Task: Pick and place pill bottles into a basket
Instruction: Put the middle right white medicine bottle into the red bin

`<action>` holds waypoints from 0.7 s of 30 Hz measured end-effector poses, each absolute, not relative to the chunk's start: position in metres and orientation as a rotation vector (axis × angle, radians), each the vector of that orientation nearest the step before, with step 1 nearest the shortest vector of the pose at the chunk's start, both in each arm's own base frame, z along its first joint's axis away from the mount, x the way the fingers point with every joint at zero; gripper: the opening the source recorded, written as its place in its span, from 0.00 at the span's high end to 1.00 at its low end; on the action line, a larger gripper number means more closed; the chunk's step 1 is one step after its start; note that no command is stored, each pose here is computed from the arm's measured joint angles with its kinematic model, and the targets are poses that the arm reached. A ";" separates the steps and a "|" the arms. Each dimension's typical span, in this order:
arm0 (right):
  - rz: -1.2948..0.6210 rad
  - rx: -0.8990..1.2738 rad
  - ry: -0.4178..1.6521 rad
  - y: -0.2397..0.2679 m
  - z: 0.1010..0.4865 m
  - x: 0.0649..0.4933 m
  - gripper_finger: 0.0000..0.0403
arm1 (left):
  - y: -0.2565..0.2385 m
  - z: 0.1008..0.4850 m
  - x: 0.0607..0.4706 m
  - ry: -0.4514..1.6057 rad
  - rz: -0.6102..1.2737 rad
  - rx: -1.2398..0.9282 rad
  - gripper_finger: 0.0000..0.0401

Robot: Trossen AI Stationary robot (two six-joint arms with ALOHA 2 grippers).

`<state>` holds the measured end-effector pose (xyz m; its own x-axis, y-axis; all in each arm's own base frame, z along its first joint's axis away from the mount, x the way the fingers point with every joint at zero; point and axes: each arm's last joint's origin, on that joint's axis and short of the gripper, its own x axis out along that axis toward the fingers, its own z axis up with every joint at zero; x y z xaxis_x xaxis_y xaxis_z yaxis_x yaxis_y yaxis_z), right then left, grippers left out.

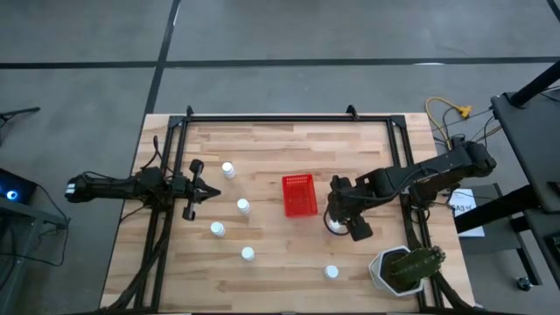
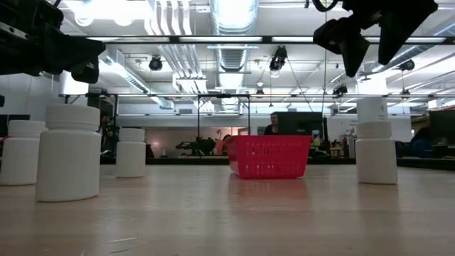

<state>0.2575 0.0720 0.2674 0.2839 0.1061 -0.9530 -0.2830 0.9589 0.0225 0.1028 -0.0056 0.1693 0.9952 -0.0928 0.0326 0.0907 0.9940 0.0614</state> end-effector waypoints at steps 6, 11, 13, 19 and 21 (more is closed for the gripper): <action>0.273 -0.165 1.250 0.076 0.249 0.256 0.46 | -0.006 0.169 0.103 -0.035 -0.092 0.060 1.00; 0.282 -0.162 1.228 0.078 0.239 0.256 0.46 | -0.006 0.169 0.103 -0.035 -0.092 0.060 1.00; 0.283 -0.164 1.228 0.077 0.237 0.256 0.46 | -0.006 0.169 0.103 -0.035 -0.091 0.060 1.00; 0.289 -0.160 1.199 0.078 0.230 0.257 0.46 | -0.006 0.169 0.103 -0.035 -0.092 0.060 1.00; 0.290 -0.159 1.185 0.078 0.226 0.258 0.46 | -0.006 0.169 0.103 -0.035 -0.092 0.060 1.00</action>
<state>0.2576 0.0781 0.2260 0.3448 0.1395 -0.9283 -0.3053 0.9518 0.0297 0.1028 -0.0056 0.1693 0.9952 -0.0925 0.0326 0.0904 0.9940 0.0614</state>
